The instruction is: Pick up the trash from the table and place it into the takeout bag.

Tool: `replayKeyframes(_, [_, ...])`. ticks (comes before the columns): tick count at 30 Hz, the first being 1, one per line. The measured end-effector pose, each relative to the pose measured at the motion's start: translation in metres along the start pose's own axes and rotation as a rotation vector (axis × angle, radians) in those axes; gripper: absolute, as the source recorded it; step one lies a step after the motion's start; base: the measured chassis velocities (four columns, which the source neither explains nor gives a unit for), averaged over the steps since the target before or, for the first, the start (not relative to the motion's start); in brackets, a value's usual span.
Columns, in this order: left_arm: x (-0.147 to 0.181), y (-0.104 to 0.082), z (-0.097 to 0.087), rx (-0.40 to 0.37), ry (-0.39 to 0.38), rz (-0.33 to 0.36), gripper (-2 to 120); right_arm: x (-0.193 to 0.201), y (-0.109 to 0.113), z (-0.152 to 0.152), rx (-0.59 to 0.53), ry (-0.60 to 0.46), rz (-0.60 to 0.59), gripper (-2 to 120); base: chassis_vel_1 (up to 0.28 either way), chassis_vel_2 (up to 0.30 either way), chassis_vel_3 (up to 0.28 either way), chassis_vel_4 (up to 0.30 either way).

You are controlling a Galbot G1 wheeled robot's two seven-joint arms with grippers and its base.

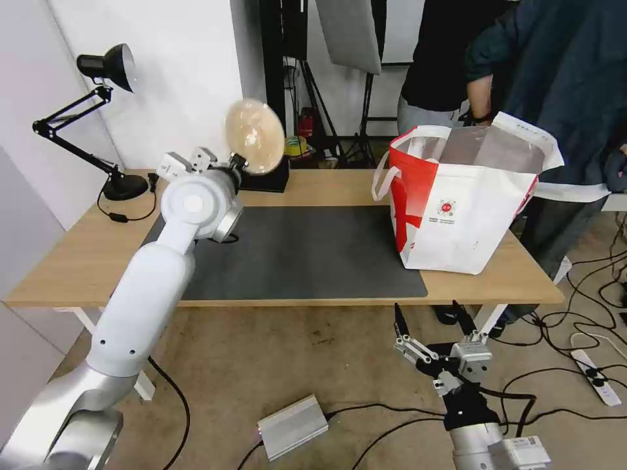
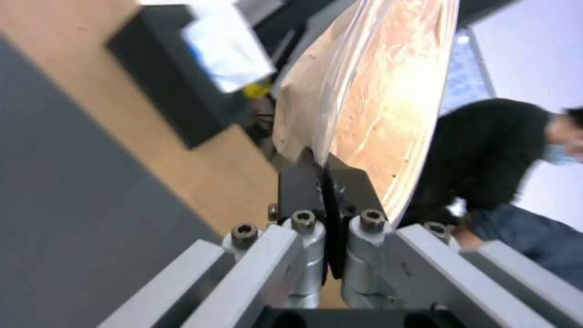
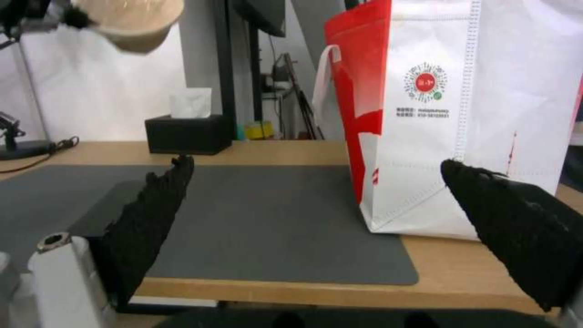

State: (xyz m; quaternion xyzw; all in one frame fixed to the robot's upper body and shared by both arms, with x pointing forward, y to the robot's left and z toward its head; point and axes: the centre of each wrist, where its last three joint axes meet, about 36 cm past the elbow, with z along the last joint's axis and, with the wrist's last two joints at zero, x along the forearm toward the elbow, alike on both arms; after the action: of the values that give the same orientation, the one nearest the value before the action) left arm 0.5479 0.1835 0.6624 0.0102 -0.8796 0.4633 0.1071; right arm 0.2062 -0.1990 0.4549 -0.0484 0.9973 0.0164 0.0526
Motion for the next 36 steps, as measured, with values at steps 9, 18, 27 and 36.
replayKeyframes(9, [-0.003,-0.037,0.018,-0.015,0.008,0.133,0,0.0,0.0,0.0,0.0,0.0,0.0,100,0.0,0.0,0.0,0.0])
replayKeyframes(18, [-0.016,-0.068,0.041,-0.046,0.034,0.196,0,0.0,0.0,0.0,0.0,0.0,0.0,100,0.0,0.0,0.0,0.0])
replayKeyframes(27, [-0.023,-0.087,0.057,-0.081,0.051,0.24,0,0.0,0.0,0.0,0.0,0.0,0.0,100,0.0,0.0,0.0,0.0])
replayKeyframes(36, [-0.034,-0.111,0.078,-0.119,0.077,0.301,0,0.0,0.0,0.0,0.0,0.0,0.0,100,0.0,0.0,0.0,0.0])
